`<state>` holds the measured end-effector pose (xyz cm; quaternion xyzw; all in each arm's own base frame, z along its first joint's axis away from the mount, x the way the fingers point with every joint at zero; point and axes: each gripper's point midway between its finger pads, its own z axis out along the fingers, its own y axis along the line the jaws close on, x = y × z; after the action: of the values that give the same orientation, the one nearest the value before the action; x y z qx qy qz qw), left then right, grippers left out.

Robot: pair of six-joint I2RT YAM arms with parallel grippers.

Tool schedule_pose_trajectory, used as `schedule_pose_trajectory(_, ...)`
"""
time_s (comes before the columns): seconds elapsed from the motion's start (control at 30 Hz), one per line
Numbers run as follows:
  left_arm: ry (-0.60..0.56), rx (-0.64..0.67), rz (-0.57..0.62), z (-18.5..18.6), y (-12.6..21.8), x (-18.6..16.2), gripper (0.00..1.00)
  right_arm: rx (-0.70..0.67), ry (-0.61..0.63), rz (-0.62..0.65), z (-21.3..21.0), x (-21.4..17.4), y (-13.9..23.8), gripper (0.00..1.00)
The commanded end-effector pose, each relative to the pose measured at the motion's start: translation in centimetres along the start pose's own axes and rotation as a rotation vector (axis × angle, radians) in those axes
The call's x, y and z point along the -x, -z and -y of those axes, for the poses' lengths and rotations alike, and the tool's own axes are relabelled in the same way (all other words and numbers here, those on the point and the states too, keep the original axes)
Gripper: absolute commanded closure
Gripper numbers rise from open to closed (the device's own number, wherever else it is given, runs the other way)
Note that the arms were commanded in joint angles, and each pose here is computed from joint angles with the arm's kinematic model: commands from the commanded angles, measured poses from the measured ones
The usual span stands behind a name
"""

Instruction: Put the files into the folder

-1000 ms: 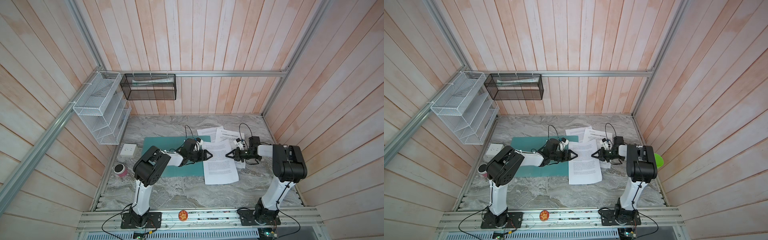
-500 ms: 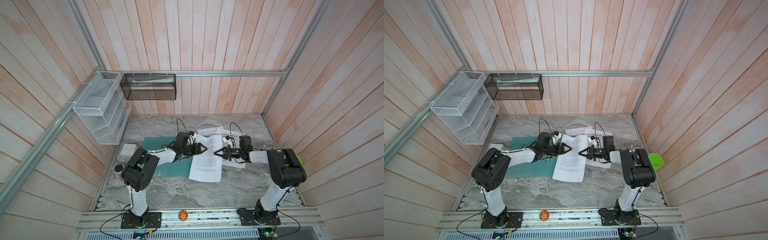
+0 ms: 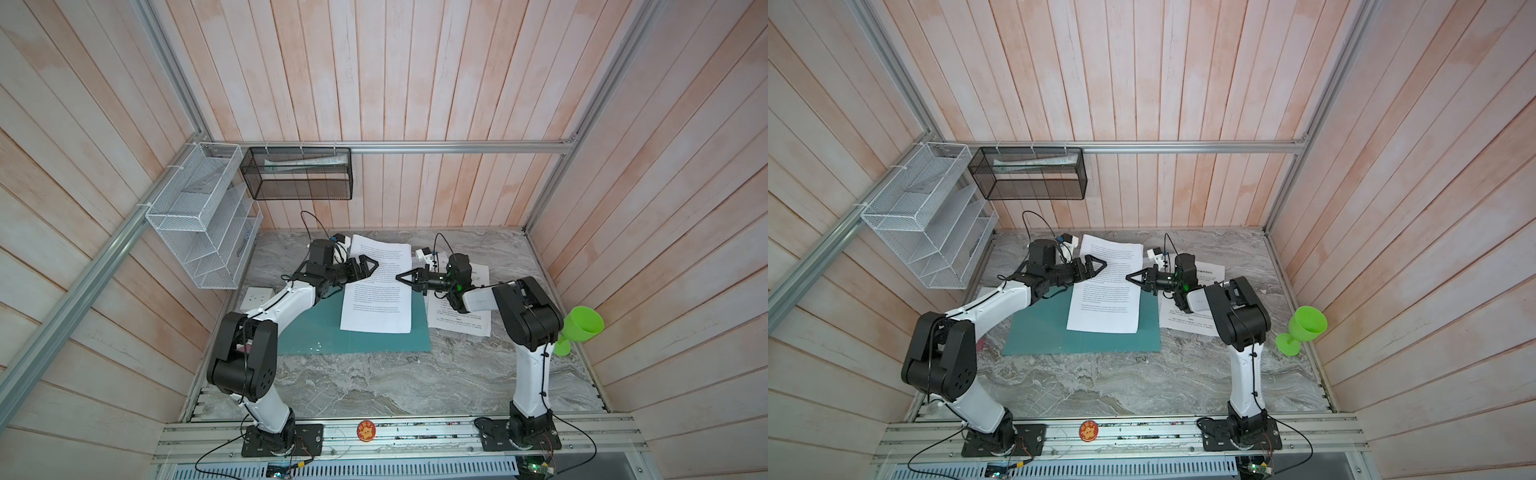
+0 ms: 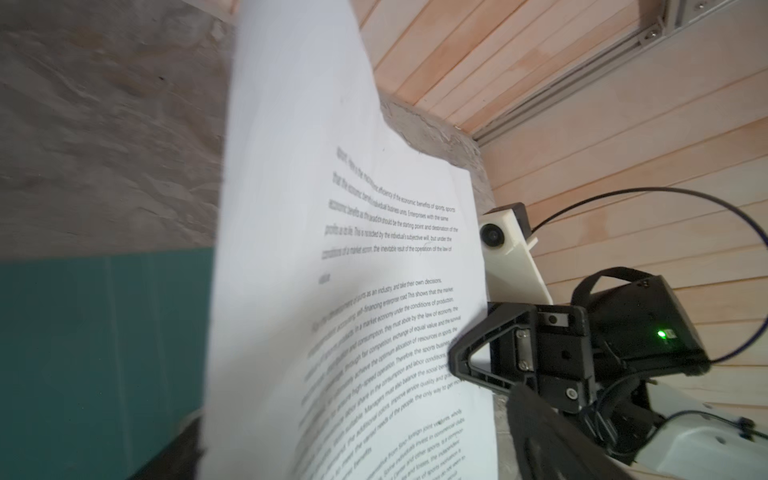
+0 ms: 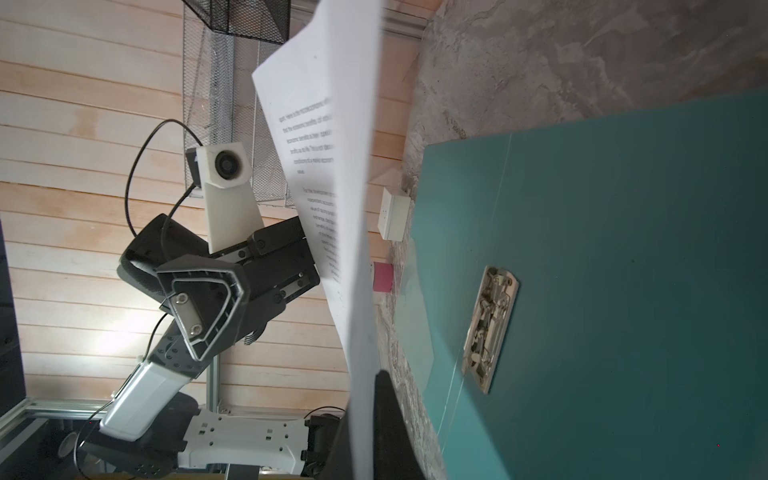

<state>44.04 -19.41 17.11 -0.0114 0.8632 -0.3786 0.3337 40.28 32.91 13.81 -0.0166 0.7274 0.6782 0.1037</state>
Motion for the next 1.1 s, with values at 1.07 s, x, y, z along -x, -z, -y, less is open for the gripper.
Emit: schedule_pose_trajectory(1.07,0.318,0.697,0.161,-16.3,15.4,-9.1,0.00,-0.267,0.234,0.071,1.6,0.8,-4.3,1.00)
